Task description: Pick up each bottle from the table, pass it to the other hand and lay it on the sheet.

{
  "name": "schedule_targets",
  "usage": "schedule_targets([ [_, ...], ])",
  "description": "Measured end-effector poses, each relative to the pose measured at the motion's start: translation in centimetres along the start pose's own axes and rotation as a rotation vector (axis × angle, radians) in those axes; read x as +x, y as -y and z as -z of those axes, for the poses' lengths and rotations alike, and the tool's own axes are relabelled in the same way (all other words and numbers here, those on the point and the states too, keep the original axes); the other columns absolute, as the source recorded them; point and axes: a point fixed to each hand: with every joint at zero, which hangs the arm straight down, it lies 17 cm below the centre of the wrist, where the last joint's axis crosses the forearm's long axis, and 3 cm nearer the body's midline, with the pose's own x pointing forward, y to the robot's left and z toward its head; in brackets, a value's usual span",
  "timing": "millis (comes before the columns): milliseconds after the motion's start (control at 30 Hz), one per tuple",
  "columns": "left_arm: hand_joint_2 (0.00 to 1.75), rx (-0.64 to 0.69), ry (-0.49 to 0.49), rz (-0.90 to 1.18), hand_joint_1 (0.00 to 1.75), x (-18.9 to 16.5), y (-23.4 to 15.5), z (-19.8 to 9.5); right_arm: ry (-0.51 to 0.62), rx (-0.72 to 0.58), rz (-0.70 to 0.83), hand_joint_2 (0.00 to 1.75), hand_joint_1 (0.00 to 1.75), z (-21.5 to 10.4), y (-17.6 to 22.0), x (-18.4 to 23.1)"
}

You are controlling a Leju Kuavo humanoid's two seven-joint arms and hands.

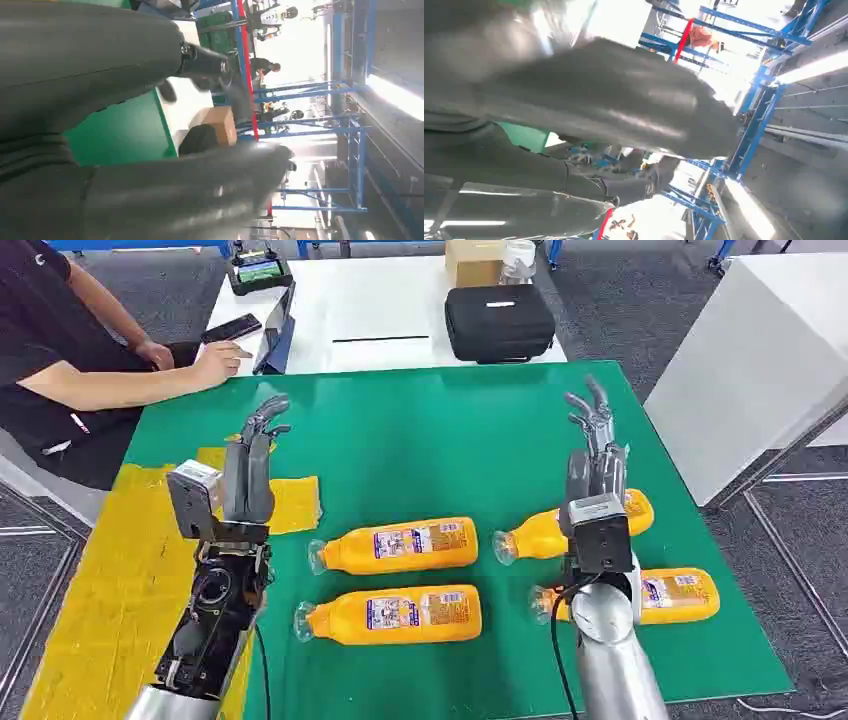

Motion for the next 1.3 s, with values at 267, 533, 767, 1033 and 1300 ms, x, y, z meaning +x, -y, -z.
schedule_targets([
  [267,0.00,0.000,0.000,0.000,1.75,0.0,0.0,0.0,0.000,0.000,0.000,0.00,1.75,0.0,0.0,0.0],
  [533,0.00,-0.053,0.045,-0.118,1.75,0.4,0.9,-3.2,-0.030,0.100,0.278,0.00,1.75,-4.2,-1.7,0.3],
  [767,0.00,-0.059,0.007,-0.173,1.75,-1.7,1.1,-9.1,-0.070,0.135,0.379,0.00,1.75,-10.8,-1.9,0.3],
  [1033,0.00,-0.047,-0.025,-0.166,0.00,-2.4,0.9,-9.6,-0.088,0.107,0.284,0.00,0.00,-11.0,-1.2,-0.1],
  [1300,0.00,-0.008,-0.068,-0.183,0.00,-3.1,0.2,-11.5,-0.137,0.111,0.294,1.75,0.00,-12.6,0.2,-0.7],
])
